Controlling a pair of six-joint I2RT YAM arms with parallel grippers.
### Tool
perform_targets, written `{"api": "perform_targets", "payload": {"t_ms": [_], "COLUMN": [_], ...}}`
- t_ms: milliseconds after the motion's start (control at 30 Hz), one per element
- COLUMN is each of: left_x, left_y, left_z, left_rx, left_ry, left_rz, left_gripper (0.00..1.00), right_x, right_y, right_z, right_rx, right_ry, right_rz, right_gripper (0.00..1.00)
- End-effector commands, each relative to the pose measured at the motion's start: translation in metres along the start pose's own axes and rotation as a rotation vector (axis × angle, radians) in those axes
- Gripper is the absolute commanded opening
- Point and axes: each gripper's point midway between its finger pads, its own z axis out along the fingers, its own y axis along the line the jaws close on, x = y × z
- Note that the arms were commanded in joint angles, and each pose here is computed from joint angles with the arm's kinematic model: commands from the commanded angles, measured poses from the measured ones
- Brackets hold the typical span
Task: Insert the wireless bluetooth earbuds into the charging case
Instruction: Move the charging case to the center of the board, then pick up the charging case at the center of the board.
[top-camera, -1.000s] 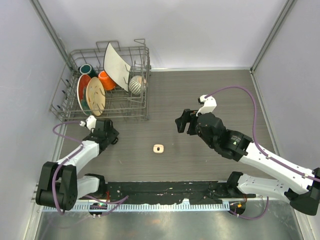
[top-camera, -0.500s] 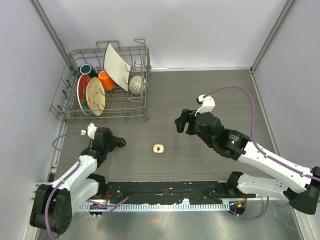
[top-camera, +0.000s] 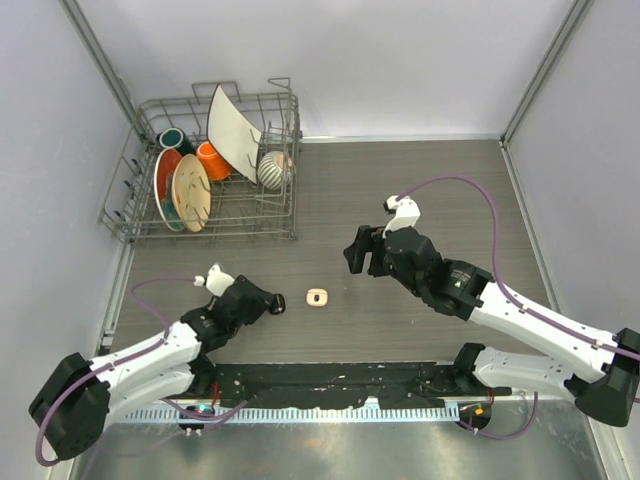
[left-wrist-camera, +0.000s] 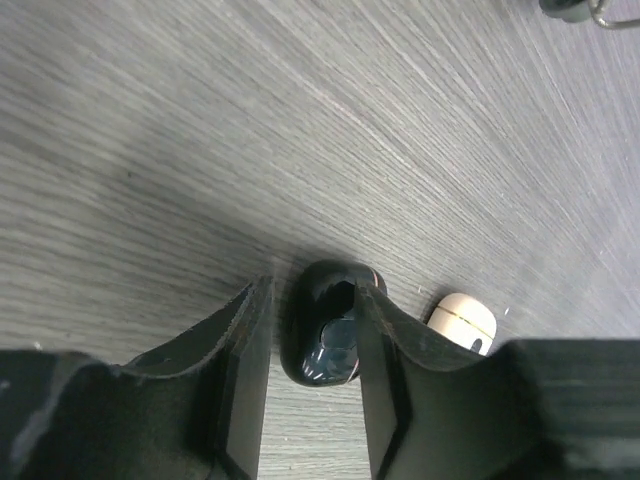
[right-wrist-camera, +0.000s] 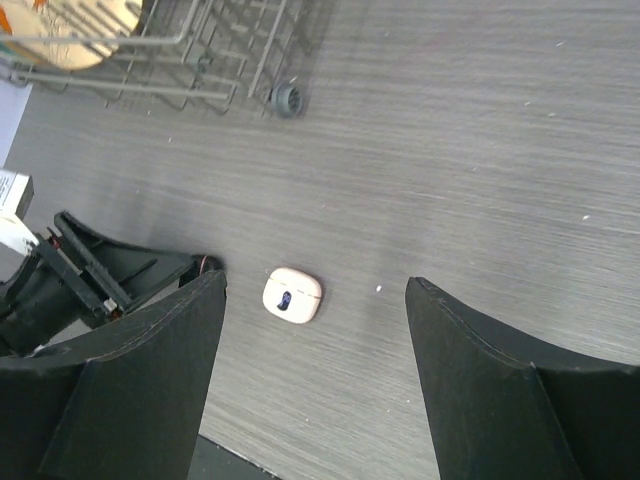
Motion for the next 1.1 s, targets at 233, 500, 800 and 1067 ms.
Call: {"api": "perform_targets", "payload": {"t_ms": [233,500,800,1067], "left_x": [-0.051,-0.085,-0.1,-0.099], "left_y": [0.014,-0.001,-0.018,0.002], "left_z": [-0.044,-0.071,-0.057,-0.057], "left_rx": [-0.088,-0.12,-0.045,-0.022], "left_ry": [-0.181,-0.255,-0.177,-0.109], "left_rz": [0.112,0.271,0.283,0.212], "left_gripper": [0.67,0.85,0.95,0.96], "right_x": [0.061,0.098,0.145,0.176], "right_y": [0.047,0.084,0.132,0.157], "right_z": [0.021,0.035,0.052,0.08], "right_rx": [-0.223,-0.053,-0.041,-0.063], "right_ry": [0.185,0.099,0.083,0.136], "right_rz": [0.01,-0.022,-0.102,-0.153], "right_gripper": [0.74,0.75,0.75,0.75]}}
